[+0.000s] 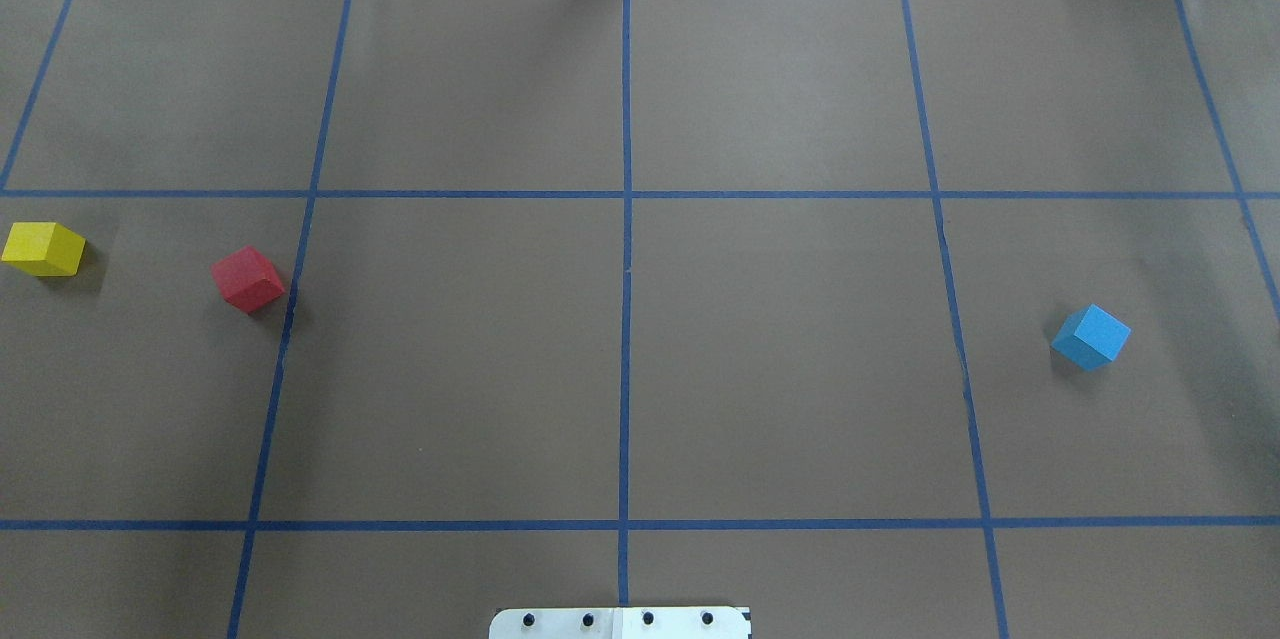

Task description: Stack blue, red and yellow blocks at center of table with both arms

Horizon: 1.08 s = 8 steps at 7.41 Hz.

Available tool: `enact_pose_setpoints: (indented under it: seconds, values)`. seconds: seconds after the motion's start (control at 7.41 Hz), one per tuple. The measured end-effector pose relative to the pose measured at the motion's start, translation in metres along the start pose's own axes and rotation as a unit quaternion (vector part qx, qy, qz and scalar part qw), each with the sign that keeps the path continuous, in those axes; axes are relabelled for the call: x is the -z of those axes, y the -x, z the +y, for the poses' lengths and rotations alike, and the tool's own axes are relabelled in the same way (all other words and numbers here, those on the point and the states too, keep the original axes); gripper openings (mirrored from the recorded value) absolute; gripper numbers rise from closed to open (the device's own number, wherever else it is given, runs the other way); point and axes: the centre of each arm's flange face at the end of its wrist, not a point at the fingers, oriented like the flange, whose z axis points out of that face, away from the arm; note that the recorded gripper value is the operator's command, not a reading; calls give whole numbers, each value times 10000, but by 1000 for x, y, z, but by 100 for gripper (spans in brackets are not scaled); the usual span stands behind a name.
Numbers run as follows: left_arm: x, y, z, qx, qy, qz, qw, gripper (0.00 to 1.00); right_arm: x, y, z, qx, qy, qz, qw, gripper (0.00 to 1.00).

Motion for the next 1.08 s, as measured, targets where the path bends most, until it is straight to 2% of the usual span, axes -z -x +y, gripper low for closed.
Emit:
enact_pose_setpoints:
  seconds: [0.27,0.54,0.81,1.08]
  values:
    - [6,-6,-5,-52,-67,-8,10000,100,2,1,-1,16,-36,23,10000,100]
    - [16,-15,-12,-158,-177,-24,9997,100,17,15,-5,124,-203,31,9997,100]
    - [30,-27,-29,-321,-339,-38,9989,100,39,40,-7,431,-505,-20,9978,100]
    - [46,-41,-52,-636,-644,-69,9959,100,35,79,-12,923,-771,-183,9926,100]
